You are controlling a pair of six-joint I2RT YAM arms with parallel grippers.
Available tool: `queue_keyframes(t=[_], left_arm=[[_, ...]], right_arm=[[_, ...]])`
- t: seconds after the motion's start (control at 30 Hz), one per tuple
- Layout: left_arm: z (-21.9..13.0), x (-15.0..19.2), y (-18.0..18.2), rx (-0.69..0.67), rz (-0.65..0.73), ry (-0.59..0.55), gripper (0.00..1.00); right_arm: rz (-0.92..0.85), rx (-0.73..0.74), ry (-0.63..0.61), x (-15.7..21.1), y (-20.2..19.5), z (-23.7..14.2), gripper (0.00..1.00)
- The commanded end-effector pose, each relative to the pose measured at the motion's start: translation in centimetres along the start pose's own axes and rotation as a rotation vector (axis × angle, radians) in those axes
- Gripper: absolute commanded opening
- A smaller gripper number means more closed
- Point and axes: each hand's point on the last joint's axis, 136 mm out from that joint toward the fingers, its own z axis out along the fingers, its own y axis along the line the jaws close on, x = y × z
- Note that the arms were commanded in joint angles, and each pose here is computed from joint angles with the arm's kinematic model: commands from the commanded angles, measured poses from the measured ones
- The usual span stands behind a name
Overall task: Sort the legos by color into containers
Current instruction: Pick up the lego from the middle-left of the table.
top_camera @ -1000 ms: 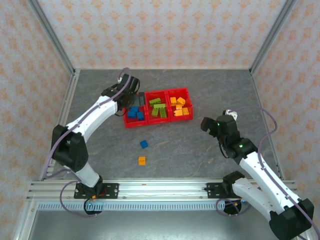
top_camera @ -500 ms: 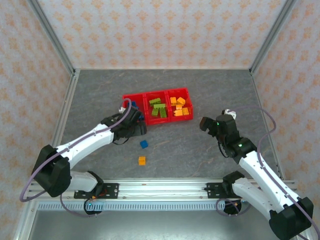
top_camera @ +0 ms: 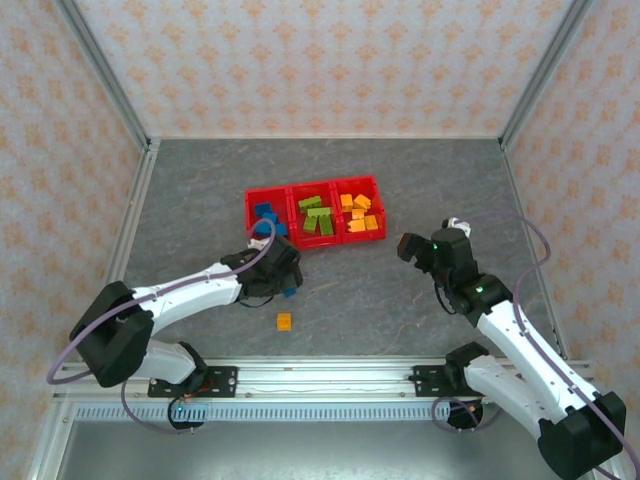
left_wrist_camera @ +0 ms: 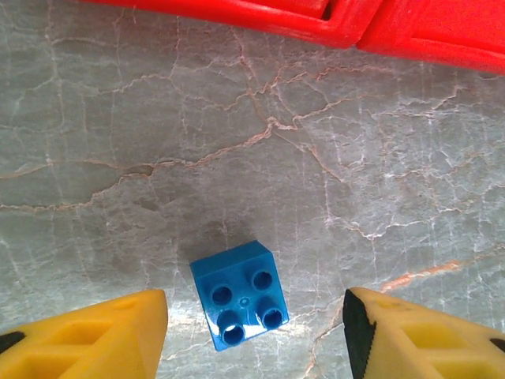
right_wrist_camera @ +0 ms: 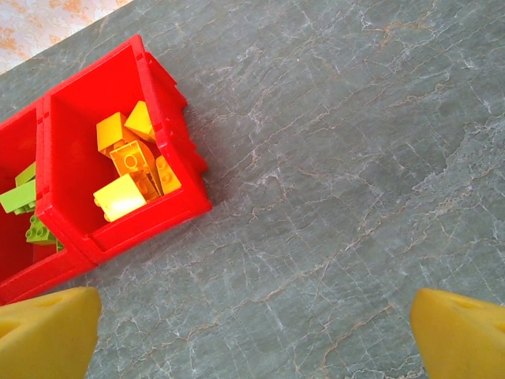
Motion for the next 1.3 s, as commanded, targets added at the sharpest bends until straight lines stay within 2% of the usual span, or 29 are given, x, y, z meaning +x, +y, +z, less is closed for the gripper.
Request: queue_keyframes(t=[0.0,0.27,0.4,0.67,1.0,1.1,1.27], left_arm=[[0.8,0.1,0.8,-0.041,-0.049,-0.017,0.64],[2.2,1.4,1.7,-0.097,-0.05,0.025,0.61],[2.8,1.9,1.4,-0.104,-0.045,0.051,0.57],[4.6,2.8,1.7,-0.16,0.004,0.101,0.54],[5.9,3.3,2.6,-0.244,0.079,0.14,0.43],[6.0,3.1,1.8,-0.215,0.097,0.142,0.36],[5.3,2.3,0.8,-0.183,0.105,0.115,0.32]], right_arm=[[0.018,0.004,-0.013,-0.1,-0.3,-0.1,1.0],[0.019,0.005,-0.016,0.0,-0.4,-0.1,1.0],[0.042,-0.026,-0.018,-0.4,0.3,-0.2,1.0],[0.04,-0.027,-0.035,-1.0,0.5,-0.5,1.0],[0.047,-0.02,-0.047,-0.9,0.1,-0.9,1.0],[0.043,-0.016,-0.048,-0.9,0.0,-0.9,1.0],[0.04,-0.016,-0.048,-0.9,0.0,-0.8,1.0]])
